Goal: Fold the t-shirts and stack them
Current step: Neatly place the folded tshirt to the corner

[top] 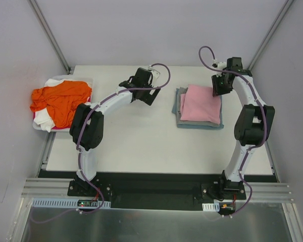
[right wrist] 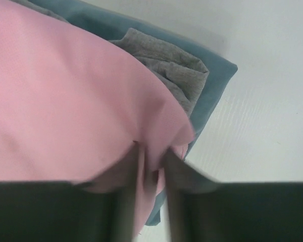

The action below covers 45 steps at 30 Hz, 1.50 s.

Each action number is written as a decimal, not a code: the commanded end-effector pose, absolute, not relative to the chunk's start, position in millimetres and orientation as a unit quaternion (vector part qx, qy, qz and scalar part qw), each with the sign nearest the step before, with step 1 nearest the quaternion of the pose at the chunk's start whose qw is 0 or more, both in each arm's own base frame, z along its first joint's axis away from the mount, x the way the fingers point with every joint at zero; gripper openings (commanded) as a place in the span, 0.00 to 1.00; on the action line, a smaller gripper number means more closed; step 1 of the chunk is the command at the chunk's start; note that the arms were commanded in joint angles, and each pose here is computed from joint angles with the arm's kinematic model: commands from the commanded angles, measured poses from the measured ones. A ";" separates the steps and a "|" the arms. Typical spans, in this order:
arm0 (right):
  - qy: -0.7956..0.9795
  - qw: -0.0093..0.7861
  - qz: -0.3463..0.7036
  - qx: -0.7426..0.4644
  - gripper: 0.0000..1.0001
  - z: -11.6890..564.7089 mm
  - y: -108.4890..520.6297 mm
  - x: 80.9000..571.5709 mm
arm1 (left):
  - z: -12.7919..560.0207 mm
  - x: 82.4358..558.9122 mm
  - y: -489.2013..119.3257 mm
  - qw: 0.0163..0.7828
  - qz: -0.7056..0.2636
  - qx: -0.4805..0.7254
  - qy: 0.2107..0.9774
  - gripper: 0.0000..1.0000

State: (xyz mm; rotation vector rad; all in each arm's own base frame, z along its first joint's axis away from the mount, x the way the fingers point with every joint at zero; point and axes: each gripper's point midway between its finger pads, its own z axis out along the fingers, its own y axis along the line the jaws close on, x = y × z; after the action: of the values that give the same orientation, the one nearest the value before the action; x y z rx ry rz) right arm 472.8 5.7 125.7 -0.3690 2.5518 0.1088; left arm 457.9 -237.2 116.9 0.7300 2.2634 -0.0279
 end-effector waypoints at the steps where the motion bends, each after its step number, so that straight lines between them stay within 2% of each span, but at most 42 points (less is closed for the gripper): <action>1: 0.948 0.281 0.033 -0.146 0.49 129.6 -0.2 482.2 | 149.1 461.4 -232.6 0.408 -0.014 0.272 0.871 0.99; 2: 0.948 0.281 0.033 -0.145 0.60 129.4 -0.4 482.6 | 148.2 461.7 -232.9 0.407 -0.014 0.272 0.872 0.99; 3: 0.948 0.281 0.032 -0.145 0.66 129.0 -0.8 484.0 | 147.7 462.0 -233.0 0.407 -0.014 0.272 0.872 0.99; 6: 0.948 0.281 0.033 -0.146 0.70 128.4 -0.3 484.8 | 148.9 462.6 -233.3 0.409 -0.014 0.273 0.871 0.99; 17: 0.929 0.330 0.036 -0.164 0.71 180.4 14.2 477.1 | 148.0 462.9 -233.8 0.408 -0.014 0.273 0.871 0.99; 25: 0.919 0.338 0.042 -0.198 0.72 201.1 42.0 444.0 | 151.0 460.9 -231.4 0.410 -0.011 0.274 0.870 0.99; 32: 0.930 0.282 0.048 -0.231 0.72 164.4 65.2 414.3 | 147.4 463.8 -225.4 0.409 -0.005 0.270 0.872 0.99; 38: 0.935 0.256 0.062 -0.239 0.72 134.1 75.8 412.0 | 147.9 470.7 -211.4 0.412 0.002 0.256 0.875 0.99; 45: 0.949 0.174 0.087 -0.247 0.71 66.9 84.5 403.2 | 147.2 477.9 -193.9 0.413 0.012 0.246 0.877 0.99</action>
State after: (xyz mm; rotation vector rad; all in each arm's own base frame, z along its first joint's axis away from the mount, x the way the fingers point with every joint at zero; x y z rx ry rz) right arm 405.6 74.1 96.4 -0.6470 2.6404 0.1866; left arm 471.8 -204.6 116.0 0.6527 2.2756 0.0115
